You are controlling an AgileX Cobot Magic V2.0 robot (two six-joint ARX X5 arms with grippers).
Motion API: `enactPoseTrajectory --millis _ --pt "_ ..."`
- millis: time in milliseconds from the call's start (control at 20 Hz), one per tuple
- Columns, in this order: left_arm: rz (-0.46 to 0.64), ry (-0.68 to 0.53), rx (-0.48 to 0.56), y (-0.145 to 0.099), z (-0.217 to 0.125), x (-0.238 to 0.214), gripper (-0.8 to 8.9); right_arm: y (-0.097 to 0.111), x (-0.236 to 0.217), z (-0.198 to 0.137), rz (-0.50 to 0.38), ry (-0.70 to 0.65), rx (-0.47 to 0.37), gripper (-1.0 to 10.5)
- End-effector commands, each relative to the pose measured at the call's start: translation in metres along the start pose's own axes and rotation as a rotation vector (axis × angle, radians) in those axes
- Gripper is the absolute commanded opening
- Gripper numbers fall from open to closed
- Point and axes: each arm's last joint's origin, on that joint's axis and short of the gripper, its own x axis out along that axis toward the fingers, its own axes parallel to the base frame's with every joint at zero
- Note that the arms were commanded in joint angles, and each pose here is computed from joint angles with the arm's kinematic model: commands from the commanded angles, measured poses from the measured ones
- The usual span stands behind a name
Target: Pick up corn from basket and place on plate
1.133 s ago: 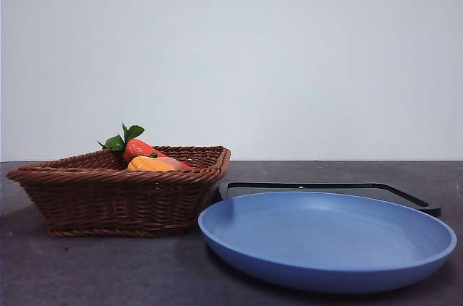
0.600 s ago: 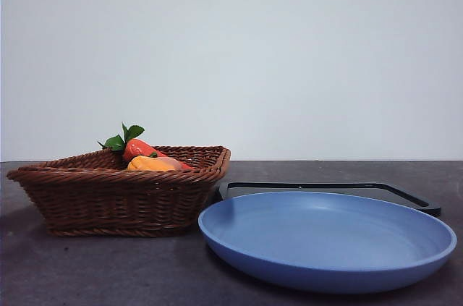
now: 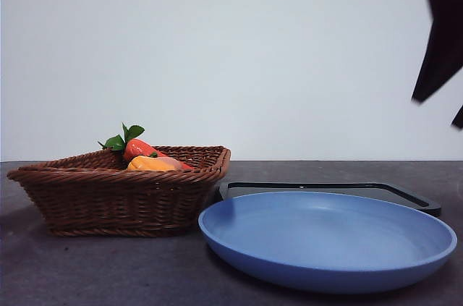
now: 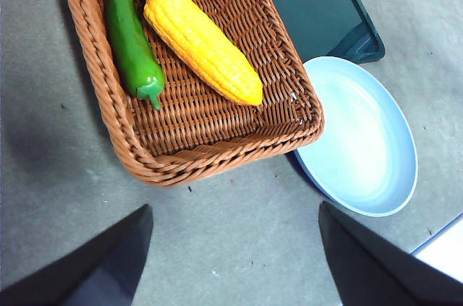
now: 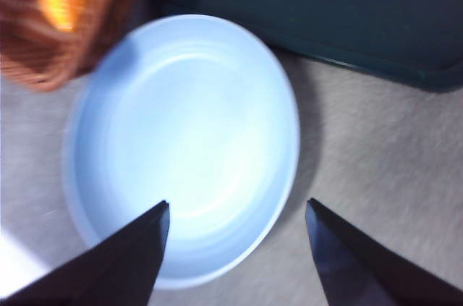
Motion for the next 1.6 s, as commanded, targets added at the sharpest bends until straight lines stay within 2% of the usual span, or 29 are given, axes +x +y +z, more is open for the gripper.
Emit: enactPoseTrajectory --millis 50,300,600,700,850,1050,1250,1600 --pt "-0.009 -0.015 0.01 -0.002 0.004 -0.002 3.75 -0.006 0.018 0.011 -0.003 0.035 0.012 3.1" --pt "-0.009 -0.015 0.01 -0.002 0.005 -0.002 3.75 -0.021 0.065 0.018 0.004 0.134 0.031 3.1" --pt "-0.009 -0.015 0.01 -0.002 0.005 -0.002 3.75 -0.031 0.098 0.016 -0.017 0.216 0.044 2.4" --pt "-0.009 -0.016 0.01 -0.002 0.005 -0.002 3.75 -0.032 0.104 0.015 -0.015 0.226 0.043 1.8" --pt "-0.009 -0.016 0.006 -0.002 0.005 -0.002 3.75 -0.033 0.107 0.015 -0.037 0.233 0.041 0.1" --pt "-0.01 -0.027 -0.012 -0.002 0.006 -0.002 3.75 -0.034 0.106 0.014 -0.045 0.238 0.049 0.0" --pt "-0.03 -0.054 -0.044 -0.003 0.012 0.003 3.75 -0.034 0.094 0.01 -0.127 0.271 0.061 0.0" --pt "-0.058 -0.06 -0.094 -0.011 0.034 0.041 3.75 -0.015 0.024 0.008 -0.143 0.097 0.049 0.0"
